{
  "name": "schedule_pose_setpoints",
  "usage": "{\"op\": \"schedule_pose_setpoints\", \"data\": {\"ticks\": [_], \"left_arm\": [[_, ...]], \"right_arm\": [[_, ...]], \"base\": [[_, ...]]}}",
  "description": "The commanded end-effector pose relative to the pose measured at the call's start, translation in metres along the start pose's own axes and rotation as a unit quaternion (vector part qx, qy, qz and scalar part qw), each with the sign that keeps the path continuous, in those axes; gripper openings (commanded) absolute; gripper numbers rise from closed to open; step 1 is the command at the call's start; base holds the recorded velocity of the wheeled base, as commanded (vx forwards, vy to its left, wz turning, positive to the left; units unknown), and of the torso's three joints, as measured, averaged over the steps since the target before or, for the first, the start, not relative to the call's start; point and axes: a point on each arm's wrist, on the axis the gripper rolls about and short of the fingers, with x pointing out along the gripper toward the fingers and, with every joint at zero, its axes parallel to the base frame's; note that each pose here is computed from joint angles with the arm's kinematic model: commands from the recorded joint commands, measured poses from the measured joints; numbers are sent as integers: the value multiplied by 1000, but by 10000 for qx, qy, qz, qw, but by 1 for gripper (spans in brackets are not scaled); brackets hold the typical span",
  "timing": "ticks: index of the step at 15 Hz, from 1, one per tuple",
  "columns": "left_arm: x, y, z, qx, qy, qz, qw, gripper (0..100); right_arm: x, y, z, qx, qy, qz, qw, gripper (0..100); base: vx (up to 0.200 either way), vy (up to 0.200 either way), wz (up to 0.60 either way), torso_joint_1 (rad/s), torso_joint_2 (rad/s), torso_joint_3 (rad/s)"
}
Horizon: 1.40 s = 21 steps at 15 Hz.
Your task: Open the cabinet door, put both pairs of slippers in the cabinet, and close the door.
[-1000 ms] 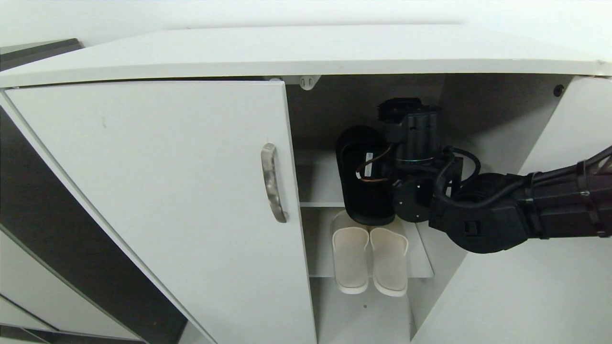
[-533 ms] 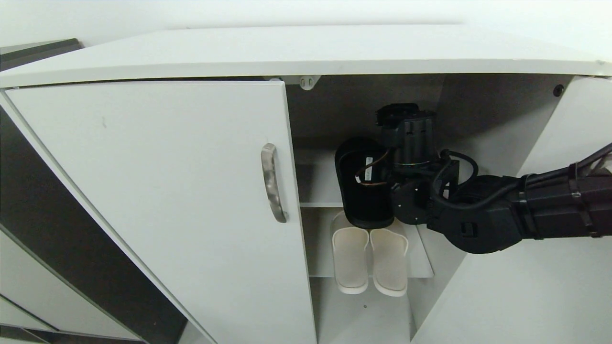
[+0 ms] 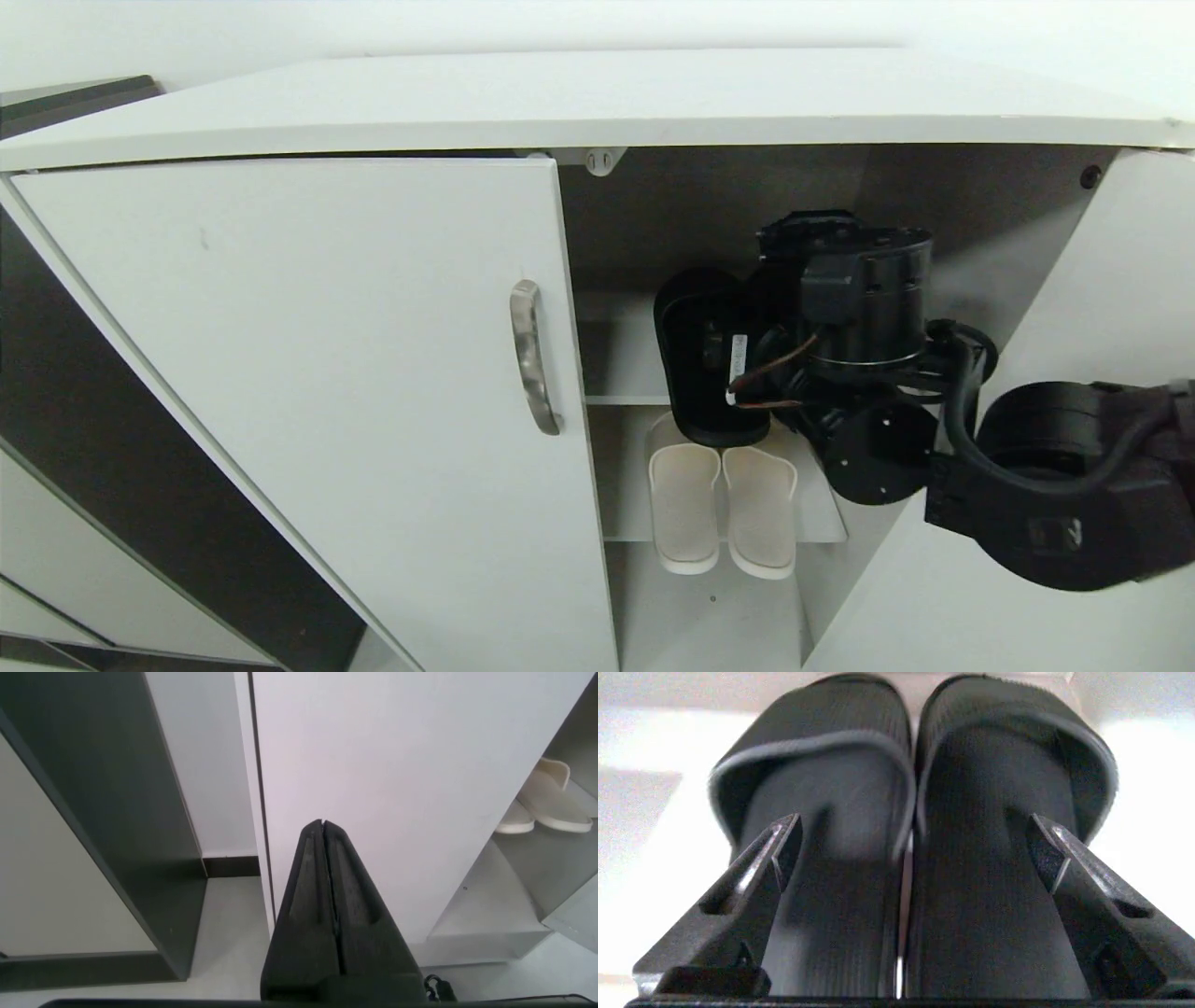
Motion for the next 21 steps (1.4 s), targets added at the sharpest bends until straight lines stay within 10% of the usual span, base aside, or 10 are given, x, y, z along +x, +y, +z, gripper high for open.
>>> {"op": "schedule_pose_setpoints", "data": {"ticks": [1,21], "left_arm": [[0,0,0,7,7,-6,10000,0],[0,0,0,-1,7,1,10000,0]], "right_arm": [[-36,-11,13,200,-151,302,9992,100],[-69,-20,-13,-119,135,865,9961,100]], "base": [[0,0,0,0,0,0],[-10,0,0,0,0,0]]}}
